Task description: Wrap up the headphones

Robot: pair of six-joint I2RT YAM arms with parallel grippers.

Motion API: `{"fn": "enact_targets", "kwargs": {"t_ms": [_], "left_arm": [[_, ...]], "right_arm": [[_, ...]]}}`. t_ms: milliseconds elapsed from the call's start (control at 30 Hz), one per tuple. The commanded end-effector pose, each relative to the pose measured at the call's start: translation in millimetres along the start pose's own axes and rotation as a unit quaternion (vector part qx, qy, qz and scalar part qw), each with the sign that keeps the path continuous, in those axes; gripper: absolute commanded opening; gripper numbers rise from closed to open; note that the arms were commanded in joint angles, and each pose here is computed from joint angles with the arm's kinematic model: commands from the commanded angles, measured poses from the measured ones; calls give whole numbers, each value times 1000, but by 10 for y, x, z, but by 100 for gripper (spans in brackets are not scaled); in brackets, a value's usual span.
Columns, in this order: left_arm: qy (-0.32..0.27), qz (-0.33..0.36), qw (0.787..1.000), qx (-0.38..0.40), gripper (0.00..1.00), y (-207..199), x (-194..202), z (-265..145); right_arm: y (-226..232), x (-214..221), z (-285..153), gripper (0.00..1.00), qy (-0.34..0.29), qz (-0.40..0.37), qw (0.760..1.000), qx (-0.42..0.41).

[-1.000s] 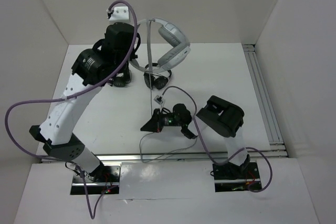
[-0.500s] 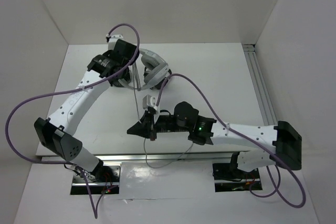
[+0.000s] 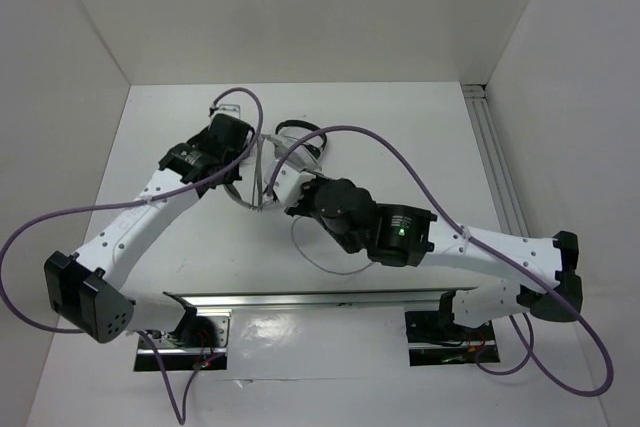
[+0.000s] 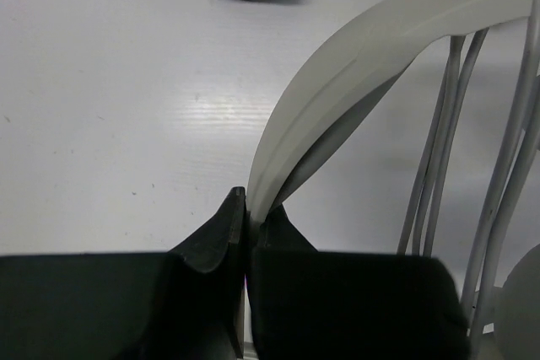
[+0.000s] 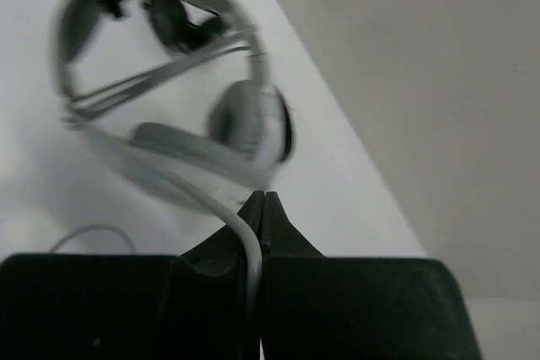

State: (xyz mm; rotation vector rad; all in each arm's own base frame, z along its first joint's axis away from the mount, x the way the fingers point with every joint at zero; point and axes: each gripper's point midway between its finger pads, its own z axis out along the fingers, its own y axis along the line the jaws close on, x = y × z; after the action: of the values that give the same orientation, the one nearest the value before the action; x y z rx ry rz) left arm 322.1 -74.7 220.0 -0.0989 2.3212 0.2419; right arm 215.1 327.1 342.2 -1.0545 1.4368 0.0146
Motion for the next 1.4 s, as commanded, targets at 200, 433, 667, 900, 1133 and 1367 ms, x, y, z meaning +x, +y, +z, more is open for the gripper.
{"fn": "enact_targets", "kwargs": {"t_ms": [200, 433, 667, 900, 1133, 1367], "left_arm": [[-39, 101, 992, 61, 0, -235, 273, -381], [-71, 152, 980, 108, 0, -290, 483, -758], [-103, 182, 958, 197, 0, -466, 493, -1061], [-130, 153, 953, 226, 0, -515, 257, -1324], [-163, 113, 951, 237, 0, -278, -90, -1757], [-176, 95, 949, 245, 0, -127, -285, -2031]], "right_arm": [[-1545, -74, -159, 0, 16, -64, 948, 312], [-2165, 151, 151, 11, 6, -22, 951, 309], [-2086, 259, 523, 3, -21, 15, 988, 155], [-1773, 577, 876, 0, -11, 57, 992, 111], [-2001, 1184, 1219, 0, 10, 165, 975, 146], [-2030, 1391, 1400, 0, -16, 273, 954, 120]]}}
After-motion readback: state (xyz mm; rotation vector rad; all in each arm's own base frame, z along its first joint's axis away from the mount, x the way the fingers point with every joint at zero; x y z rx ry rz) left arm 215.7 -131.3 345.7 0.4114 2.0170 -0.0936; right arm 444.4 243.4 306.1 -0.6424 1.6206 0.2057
